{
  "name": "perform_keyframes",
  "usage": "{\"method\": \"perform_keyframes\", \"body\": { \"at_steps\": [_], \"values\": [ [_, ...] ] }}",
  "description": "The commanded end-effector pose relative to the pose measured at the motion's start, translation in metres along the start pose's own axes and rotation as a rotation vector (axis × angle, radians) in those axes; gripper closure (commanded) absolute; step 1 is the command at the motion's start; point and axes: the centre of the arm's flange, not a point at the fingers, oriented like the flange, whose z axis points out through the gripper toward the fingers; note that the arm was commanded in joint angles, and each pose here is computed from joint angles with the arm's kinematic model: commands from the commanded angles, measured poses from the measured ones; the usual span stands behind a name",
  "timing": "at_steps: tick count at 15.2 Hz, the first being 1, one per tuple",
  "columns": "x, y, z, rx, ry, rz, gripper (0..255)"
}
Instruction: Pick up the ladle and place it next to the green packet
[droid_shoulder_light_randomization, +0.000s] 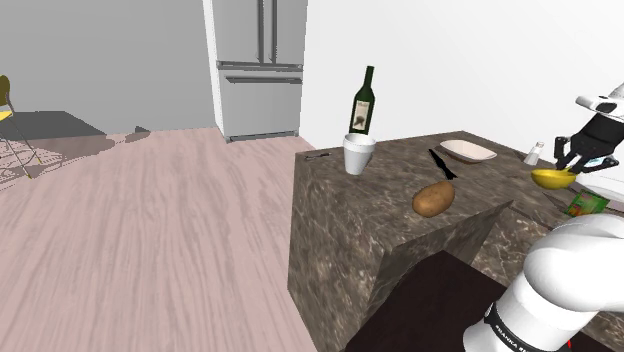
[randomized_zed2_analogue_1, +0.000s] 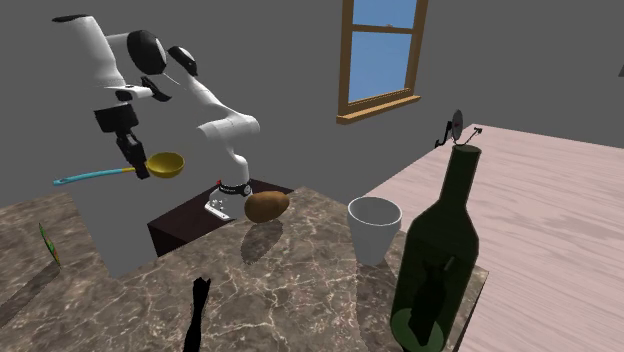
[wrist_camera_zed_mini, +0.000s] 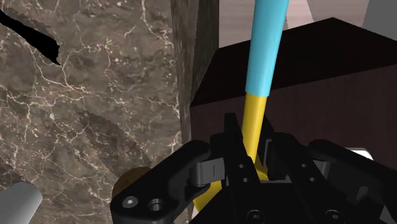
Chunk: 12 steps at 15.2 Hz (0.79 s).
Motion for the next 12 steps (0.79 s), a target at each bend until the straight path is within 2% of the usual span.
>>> {"method": "perform_keyframes", "body": {
  "at_steps": [1, 12],
  "values": [
    [-0.023, -0.019, -0.005, 0.001, 0.000, -0.001, 255],
    [-0.129, -0.115, -0.030, 0.001, 0.000, -0.001, 255]
  ]
}}
